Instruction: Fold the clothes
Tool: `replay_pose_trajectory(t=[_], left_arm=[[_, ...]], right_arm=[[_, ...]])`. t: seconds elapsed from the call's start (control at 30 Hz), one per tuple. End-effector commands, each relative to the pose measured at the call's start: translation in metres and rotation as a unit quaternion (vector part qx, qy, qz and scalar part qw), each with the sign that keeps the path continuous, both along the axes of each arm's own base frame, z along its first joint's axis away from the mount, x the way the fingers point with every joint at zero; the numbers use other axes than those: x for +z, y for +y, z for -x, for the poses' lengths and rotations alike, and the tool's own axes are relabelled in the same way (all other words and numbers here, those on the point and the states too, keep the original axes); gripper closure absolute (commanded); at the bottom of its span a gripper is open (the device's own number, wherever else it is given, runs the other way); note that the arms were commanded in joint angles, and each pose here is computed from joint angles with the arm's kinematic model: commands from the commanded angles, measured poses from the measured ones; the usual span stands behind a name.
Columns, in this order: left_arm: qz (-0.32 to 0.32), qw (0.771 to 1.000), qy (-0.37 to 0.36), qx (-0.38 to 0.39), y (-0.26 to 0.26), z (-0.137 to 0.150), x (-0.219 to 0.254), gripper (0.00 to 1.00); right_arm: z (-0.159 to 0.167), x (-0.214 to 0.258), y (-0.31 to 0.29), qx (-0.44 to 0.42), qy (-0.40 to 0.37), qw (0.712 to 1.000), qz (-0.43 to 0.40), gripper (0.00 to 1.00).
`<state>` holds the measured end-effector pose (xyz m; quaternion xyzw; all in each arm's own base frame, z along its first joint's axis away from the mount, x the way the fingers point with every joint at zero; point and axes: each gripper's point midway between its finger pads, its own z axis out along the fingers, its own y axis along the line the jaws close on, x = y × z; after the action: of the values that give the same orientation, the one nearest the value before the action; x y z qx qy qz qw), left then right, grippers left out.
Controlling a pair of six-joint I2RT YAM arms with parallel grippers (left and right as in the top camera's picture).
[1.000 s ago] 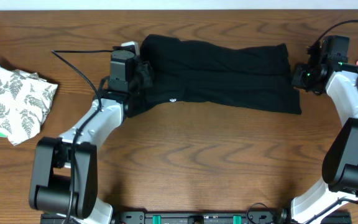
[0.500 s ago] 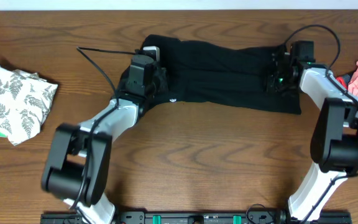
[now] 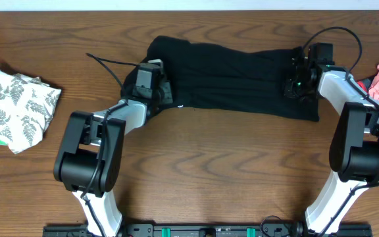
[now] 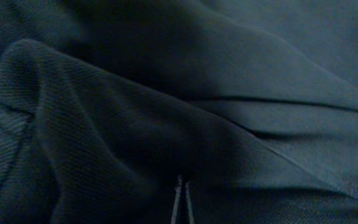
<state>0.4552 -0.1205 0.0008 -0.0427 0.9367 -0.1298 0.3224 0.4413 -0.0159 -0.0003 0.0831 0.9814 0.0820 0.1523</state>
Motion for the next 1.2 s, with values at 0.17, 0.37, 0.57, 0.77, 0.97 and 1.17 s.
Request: replay_pose_trajectory(t=[0.17, 0.37, 0.57, 0.77, 0.97, 1.17], left_arm=[[-0.051, 0.99, 0.127, 0.028, 0.04, 0.049, -0.052, 0.94], [-0.039, 0.96, 0.276, 0.004, 0.037, 0.12, -0.071, 0.94], [-0.066, 0.907, 0.416, 0.005, 0.051, 0.193, -0.07, 0.94], [-0.081, 0.871, 0.485, 0.006, 0.058, 0.231, -0.06, 0.94], [-0.072, 0.907, 0.415, -0.014, 0.051, 0.195, -0.049, 0.89], [-0.054, 0.959, 0.276, -0.027, 0.039, 0.132, 0.026, 0.73]], right_arm=[[0.037, -0.027, -0.031, -0.041, 0.086, 0.994, 0.053, 0.92], [0.087, -0.03, -0.026, -0.036, 0.186, 0.981, 0.044, 0.9], [0.126, -0.025, -0.028, -0.032, 0.264, 0.962, 0.056, 0.89], [0.157, -0.016, -0.027, -0.032, 0.328, 0.942, 0.059, 0.9], [0.146, -0.017, -0.019, -0.036, 0.304, 0.951, 0.034, 0.95], [0.115, 0.017, -0.011, -0.026, 0.232, 0.972, 0.007, 0.92]])
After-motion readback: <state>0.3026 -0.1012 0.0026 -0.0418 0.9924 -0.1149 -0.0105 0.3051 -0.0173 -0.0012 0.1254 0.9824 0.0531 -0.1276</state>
